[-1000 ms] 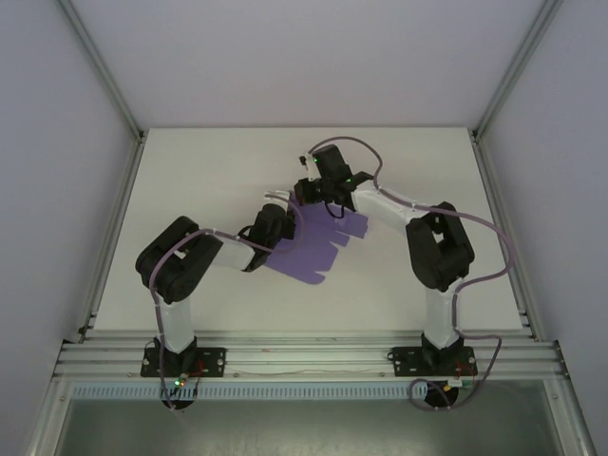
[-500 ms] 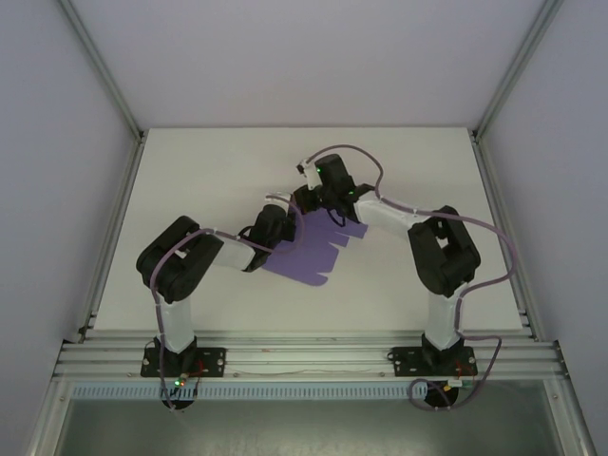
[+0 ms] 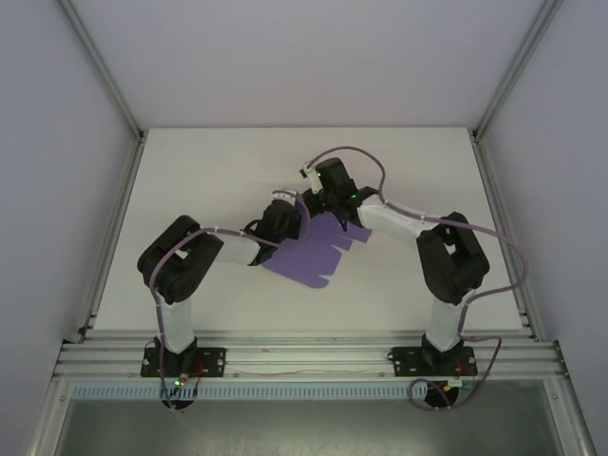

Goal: Assemble paper box

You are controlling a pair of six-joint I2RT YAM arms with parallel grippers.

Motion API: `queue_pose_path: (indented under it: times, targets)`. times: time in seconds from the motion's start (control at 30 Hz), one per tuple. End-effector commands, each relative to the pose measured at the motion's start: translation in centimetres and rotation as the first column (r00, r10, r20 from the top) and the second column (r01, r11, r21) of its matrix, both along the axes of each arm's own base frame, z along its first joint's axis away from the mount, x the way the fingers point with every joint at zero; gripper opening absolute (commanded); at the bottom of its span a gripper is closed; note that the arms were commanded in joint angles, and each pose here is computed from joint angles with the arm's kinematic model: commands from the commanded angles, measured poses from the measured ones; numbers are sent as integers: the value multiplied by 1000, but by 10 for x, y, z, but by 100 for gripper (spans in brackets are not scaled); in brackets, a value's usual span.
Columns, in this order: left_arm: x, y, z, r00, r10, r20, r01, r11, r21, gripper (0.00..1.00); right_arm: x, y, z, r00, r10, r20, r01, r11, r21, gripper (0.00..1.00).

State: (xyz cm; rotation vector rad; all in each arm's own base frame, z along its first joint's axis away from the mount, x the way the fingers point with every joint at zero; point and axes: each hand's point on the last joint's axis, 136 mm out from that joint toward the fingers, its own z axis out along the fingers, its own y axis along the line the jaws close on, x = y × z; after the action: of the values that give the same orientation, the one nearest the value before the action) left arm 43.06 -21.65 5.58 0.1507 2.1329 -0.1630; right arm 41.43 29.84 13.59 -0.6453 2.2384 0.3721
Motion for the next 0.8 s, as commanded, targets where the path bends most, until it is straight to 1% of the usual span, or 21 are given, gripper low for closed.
queue_pose_path:
  times: [0.0,0.03,0.07,0.13,0.17,0.27,0.33,0.37,0.43,0.5,0.6,0.77]
  targets:
    - [13,23,34,988,147,54,-145,989,-32,0,1,-47,54,977,-198,81,201,979,-36,32]
    - [13,25,39,985,160,63,-158,987,-39,0,1,-56,74,964,-235,127,238,971,-9,41]
    - [12,27,43,982,176,65,-173,984,-45,0,-1,-67,94,949,-265,171,265,964,20,54]
    - [11,31,48,979,200,48,-198,979,-48,0,-11,-87,114,920,-313,238,309,950,52,91]
    - [10,31,50,978,206,36,-204,978,-49,0,-17,-99,121,900,-337,275,334,941,60,100]
    - [5,31,52,979,203,11,-202,978,-61,0,-32,-133,126,845,-411,341,415,908,67,100]
    - [2,29,55,982,187,12,-186,979,-81,0,-38,-153,122,817,-464,343,470,880,71,100]
    - [0,28,57,984,177,15,-175,980,-89,0,-39,-162,117,812,-482,327,489,870,67,100]
    - [-2,28,61,985,170,14,-168,981,-100,0,-39,-168,105,826,-485,289,494,868,46,100]
    - [-4,28,63,986,168,12,-166,981,-105,0,-37,-166,96,838,-477,265,488,872,27,100]
    - [-6,25,66,989,146,12,-144,983,-117,0,-29,-152,85,869,-434,236,443,896,15,100]
    - [-8,19,68,993,119,11,-116,983,-142,0,-16,-127,74,909,-370,190,370,928,37,100]
